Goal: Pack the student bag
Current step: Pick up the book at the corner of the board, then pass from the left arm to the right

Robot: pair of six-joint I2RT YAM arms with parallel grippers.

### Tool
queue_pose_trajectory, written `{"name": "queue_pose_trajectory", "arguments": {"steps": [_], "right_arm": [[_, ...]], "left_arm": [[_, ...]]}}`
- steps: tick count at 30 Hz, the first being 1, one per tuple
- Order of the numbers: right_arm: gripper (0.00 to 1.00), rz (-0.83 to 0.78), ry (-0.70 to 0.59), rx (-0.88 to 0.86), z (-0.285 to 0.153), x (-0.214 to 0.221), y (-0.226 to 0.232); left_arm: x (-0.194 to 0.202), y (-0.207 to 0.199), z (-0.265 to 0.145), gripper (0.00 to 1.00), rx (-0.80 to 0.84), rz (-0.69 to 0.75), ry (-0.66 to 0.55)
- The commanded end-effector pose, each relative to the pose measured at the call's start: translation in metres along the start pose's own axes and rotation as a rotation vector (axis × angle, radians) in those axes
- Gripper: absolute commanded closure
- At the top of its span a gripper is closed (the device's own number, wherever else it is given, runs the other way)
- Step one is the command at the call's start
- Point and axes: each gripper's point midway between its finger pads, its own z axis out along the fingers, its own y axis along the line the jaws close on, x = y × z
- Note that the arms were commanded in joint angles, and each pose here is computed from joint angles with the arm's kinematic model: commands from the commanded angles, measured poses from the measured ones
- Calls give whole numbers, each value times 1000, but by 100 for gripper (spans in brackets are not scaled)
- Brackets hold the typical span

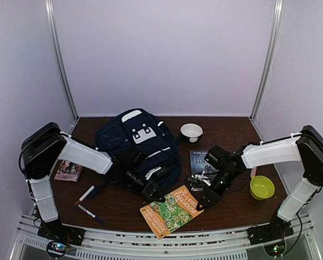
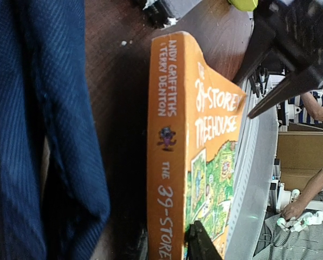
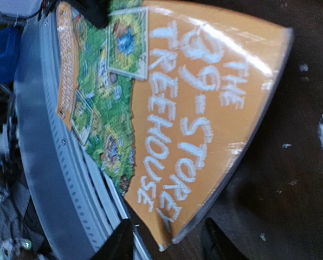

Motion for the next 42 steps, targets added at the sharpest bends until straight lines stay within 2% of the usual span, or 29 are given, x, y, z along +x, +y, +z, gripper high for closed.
{"name": "queue_pose_trajectory", "arguments": {"steps": [1,2,6,9,13,16,17,25,31,38,42], "right_arm": [[49,-75,-68,198,-48,-22,-18],[43,-75,-90,213,-59,-25,-20],[31,-89,-140,256,-99,-34,-21],[27,-194,-211,258,-132,-56,-6],[19,-332,-371,204,-177,-97,34],[1,-355,-458,171,-196,-121,52],[0,-358,-478,160,-198,-129,54],[1,-357,-505,48,-186,-147,58],[17,-319,-435,-74,-159,-139,57],[35,-234,-345,-192,-113,-110,51],[45,-254,-353,-248,-112,-102,62]], "left_arm": [[-6,-28,-24,100,-22,50,-41],[-10,-33,-30,100,-31,67,-56],[-29,-60,-57,100,-68,159,-134],[-41,-73,-72,100,-105,220,-165],[-57,-85,-84,100,-142,273,-197],[-68,-97,-89,100,-134,312,-209],[-72,-101,-91,100,-130,325,-216],[-90,-133,-104,100,-76,422,-267],[-88,-157,-113,100,8,478,-289],[-92,-166,-125,100,-7,511,-352],[-95,-159,-125,100,-41,493,-362]]}}
